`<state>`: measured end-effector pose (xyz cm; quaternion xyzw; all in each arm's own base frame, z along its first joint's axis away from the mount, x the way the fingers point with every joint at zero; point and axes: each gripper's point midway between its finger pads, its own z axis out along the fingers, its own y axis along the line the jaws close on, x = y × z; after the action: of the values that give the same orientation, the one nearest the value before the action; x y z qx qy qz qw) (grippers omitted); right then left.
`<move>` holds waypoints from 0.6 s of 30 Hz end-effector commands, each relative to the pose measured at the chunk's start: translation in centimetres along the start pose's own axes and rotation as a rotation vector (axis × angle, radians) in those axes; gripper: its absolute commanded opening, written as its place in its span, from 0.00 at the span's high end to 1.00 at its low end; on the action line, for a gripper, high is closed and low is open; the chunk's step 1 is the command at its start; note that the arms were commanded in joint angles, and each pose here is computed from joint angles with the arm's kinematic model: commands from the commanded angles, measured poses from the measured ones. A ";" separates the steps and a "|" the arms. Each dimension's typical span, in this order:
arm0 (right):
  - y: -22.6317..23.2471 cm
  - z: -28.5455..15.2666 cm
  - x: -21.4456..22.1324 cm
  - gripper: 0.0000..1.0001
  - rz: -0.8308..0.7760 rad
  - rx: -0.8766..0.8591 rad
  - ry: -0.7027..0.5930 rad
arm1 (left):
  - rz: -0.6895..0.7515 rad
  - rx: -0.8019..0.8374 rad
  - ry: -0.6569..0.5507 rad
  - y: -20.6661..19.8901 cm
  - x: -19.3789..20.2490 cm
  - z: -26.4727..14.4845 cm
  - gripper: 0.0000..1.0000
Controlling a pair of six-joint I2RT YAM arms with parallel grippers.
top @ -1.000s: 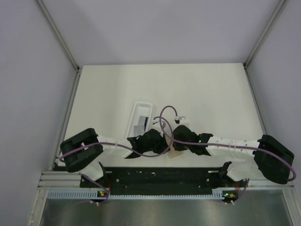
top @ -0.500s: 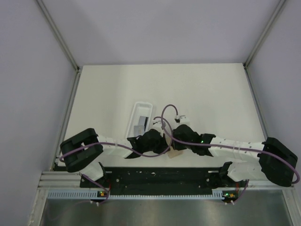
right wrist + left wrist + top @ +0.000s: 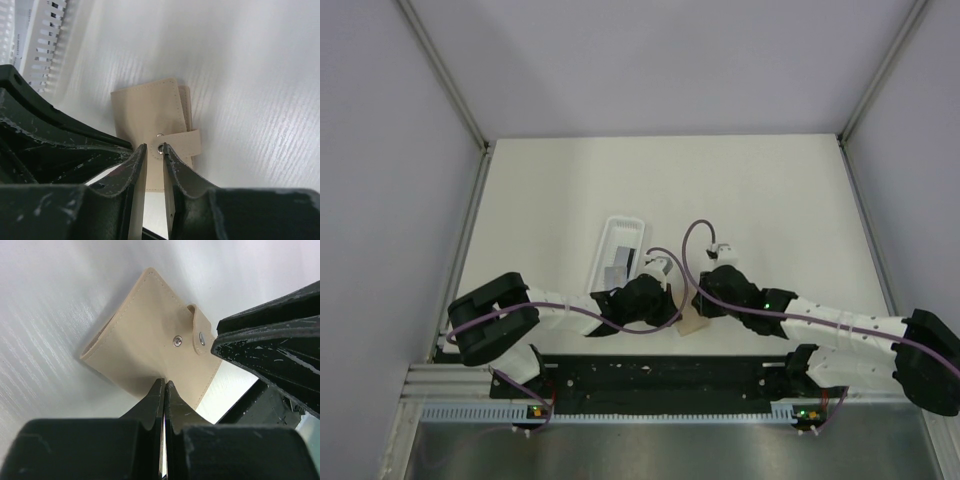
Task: Put the credit cards into the card holder
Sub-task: Close the card holder at the center of the board.
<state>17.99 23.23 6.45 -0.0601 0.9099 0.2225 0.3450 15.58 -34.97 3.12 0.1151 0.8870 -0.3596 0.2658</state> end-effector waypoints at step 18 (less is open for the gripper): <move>-2.2 -0.3 -0.7 0.82 0.054 0.046 -0.017 | 0.115 0.058 -0.018 -2.7 -2.2 -1.9 1.00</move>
<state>18.48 21.05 5.68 -0.0322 0.9192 0.1989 0.3385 14.37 -34.58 4.32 0.1593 0.8822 -0.3623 0.2552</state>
